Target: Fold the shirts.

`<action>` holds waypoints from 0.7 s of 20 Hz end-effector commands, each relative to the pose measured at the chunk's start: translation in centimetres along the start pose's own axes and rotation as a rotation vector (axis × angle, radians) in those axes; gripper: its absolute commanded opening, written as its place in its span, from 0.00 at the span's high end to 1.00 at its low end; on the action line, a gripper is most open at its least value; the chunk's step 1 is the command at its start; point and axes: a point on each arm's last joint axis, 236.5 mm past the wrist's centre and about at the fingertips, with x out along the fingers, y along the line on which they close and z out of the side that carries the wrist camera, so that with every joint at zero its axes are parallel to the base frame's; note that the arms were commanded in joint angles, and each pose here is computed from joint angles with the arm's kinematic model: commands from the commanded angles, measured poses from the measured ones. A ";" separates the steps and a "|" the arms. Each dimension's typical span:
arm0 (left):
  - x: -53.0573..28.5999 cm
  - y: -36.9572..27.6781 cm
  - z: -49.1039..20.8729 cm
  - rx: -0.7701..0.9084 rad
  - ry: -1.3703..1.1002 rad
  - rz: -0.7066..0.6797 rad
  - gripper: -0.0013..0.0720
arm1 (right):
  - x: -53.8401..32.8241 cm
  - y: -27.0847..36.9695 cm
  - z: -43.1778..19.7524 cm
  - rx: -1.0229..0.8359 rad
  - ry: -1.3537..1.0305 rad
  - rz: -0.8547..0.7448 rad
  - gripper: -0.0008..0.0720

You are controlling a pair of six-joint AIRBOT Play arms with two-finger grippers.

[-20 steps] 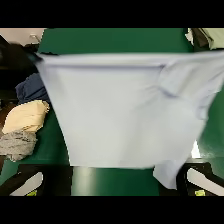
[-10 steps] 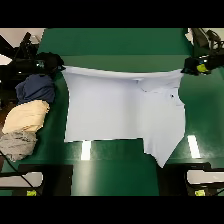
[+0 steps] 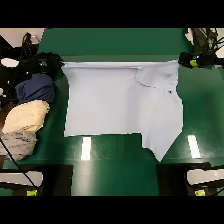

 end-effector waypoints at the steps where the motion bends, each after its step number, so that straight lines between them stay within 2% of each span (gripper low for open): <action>1: -0.6 0.7 -5.9 0.125 0.245 0.006 0.95 | -0.2 -2.4 -4.6 -0.124 0.174 -0.126 0.97; 4: -1.2 2.1 -10.7 0.144 0.410 0.027 0.95 | -0.2 -3.1 -7.8 -0.143 0.227 -0.152 0.97; 10: -1.0 3.1 -14.0 0.074 0.467 0.040 0.95 | 0.3 -3.9 -14.3 -0.093 0.353 -0.156 0.96; 11: -1.1 3.1 -14.2 0.030 0.472 0.047 0.76 | 0.4 -3.5 -15.3 -0.070 0.383 -0.138 0.84; 12: -1.1 3.0 -14.3 -0.012 0.475 0.055 0.38 | 0.4 -3.2 -16.0 -0.044 0.403 -0.118 0.54; 13: -1.3 2.8 -14.6 -0.054 0.491 0.057 0.21 | 0.2 -2.9 -16.4 -0.015 0.419 -0.098 0.44; 14: -1.8 2.7 -15.1 -0.078 0.520 0.054 0.25 | -0.2 -2.3 -16.7 0.015 0.434 -0.069 0.44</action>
